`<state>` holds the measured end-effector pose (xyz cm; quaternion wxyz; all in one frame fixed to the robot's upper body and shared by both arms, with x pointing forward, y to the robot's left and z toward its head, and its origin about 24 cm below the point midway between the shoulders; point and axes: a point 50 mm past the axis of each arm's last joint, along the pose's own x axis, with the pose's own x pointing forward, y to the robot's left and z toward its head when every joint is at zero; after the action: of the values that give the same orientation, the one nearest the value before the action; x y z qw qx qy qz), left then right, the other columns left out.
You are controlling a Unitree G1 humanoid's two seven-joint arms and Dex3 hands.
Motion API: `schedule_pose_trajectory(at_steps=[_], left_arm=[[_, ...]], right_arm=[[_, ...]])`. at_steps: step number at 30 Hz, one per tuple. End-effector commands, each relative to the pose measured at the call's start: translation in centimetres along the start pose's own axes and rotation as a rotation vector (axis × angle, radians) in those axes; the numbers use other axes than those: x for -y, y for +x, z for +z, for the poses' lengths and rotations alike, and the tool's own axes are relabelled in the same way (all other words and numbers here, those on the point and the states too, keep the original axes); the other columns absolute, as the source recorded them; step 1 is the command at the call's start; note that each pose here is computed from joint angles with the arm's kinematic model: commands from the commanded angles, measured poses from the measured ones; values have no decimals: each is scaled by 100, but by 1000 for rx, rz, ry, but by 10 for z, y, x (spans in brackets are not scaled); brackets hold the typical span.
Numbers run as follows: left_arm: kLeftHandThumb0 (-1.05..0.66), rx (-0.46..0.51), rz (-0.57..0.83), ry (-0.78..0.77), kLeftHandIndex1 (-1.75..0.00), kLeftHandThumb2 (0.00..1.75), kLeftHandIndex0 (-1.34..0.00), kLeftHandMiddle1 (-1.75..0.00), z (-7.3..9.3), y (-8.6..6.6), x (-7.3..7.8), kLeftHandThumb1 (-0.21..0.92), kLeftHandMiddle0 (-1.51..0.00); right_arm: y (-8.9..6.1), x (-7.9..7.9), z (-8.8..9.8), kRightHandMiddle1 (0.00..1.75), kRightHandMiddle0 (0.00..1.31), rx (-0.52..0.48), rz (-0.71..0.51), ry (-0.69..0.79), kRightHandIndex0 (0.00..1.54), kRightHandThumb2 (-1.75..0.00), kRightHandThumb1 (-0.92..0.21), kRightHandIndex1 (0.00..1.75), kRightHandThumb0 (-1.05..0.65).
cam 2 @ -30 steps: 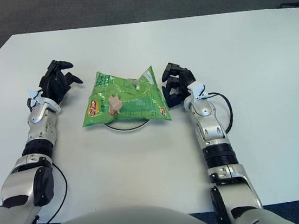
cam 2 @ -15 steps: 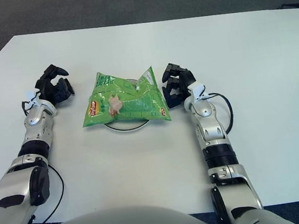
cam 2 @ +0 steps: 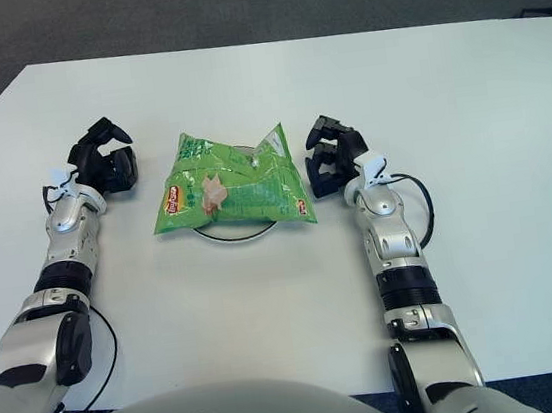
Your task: Put the snack into the plate.
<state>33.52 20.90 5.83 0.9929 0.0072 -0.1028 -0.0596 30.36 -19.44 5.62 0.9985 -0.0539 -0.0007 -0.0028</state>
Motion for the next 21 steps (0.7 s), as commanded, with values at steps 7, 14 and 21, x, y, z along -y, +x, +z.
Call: schedule_pose_trajectory(at_steps=[7,14,21], left_arm=[[-54,-182,-9,-65,-175,148,-73,-175,-43,-40,9,19,-131],[-53,-183,-38,-75,-175,145,-71,-175,-45,-43,14,21,-133],[-51,-139,-53,-55,-175,141,-68,-175,-43,-46,19,24,-134]], right_arm=[[-26,8,-46,174,65,-129,-117,65,113,-152,-14,175,-29],[-27,14,-46,175,64,-68,-164,150,129,-137,-27,175,-48],[-30,24,-47,175,64,6,-161,191,133,-136,-28,175,-49]])
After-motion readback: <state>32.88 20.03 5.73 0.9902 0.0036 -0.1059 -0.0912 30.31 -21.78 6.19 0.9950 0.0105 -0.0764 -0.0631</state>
